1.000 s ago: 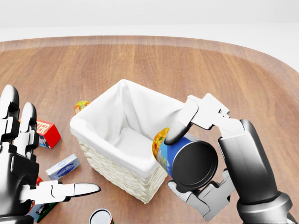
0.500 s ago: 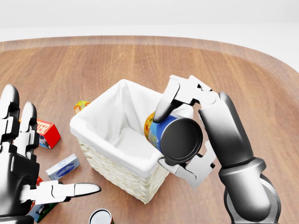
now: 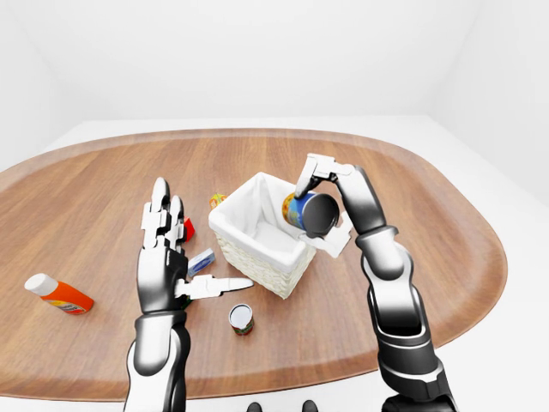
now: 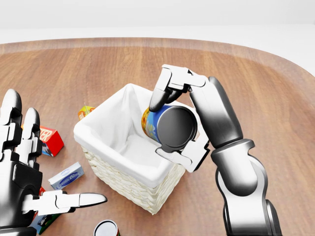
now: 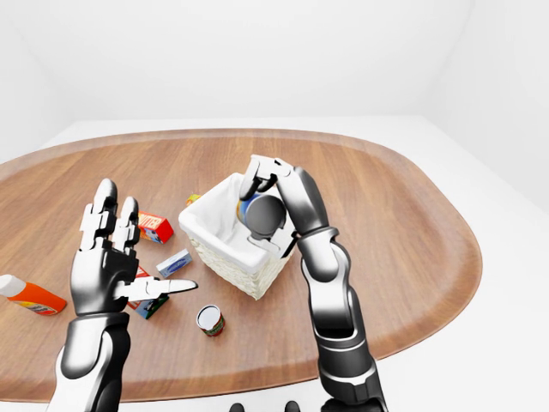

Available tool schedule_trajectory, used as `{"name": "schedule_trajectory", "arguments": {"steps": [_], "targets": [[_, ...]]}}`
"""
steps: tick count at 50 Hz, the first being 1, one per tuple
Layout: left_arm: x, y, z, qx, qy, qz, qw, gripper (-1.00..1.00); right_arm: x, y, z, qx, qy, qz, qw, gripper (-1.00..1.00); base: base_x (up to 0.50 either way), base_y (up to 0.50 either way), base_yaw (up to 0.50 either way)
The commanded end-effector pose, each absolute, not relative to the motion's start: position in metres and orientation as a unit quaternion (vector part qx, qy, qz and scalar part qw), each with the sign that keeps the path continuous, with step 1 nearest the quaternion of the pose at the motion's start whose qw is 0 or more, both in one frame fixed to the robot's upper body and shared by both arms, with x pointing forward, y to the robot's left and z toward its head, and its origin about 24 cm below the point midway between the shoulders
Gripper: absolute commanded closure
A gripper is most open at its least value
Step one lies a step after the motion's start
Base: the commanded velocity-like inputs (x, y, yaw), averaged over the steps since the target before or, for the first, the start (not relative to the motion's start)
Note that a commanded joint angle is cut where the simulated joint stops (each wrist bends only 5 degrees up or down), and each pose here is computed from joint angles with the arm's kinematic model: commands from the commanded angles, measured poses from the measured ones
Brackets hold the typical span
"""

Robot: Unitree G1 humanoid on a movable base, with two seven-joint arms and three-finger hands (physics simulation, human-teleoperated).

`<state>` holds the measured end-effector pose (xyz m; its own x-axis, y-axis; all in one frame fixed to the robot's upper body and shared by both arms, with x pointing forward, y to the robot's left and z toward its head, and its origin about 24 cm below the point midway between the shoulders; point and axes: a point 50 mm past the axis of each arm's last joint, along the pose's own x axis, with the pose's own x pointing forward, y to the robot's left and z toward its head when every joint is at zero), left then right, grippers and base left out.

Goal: Pick up the alphabet soup, and put it in the basket.

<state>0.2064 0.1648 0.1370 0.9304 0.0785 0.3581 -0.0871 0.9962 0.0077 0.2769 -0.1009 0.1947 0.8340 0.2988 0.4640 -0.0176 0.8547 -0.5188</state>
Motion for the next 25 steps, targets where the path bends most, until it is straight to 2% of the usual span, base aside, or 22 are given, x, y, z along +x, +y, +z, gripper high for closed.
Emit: {"name": "schedule_trajectory", "arguments": {"steps": [1, 25], "targets": [[0.207, 0.164, 0.136, 0.012, -0.179, 0.042, 0.983, -1.0, 0.287, -0.092, 0.203, -0.246, -0.286, 0.091, 0.922, 1.0, 0.0, 0.0, 0.0], [0.208, 0.164, 0.134, 0.012, -0.174, 0.042, 0.984, -1.0, 0.32, -0.074, 0.191, -0.264, -0.235, 0.112, 0.929, 1.0, 0.0, 0.0, 0.0]]}}
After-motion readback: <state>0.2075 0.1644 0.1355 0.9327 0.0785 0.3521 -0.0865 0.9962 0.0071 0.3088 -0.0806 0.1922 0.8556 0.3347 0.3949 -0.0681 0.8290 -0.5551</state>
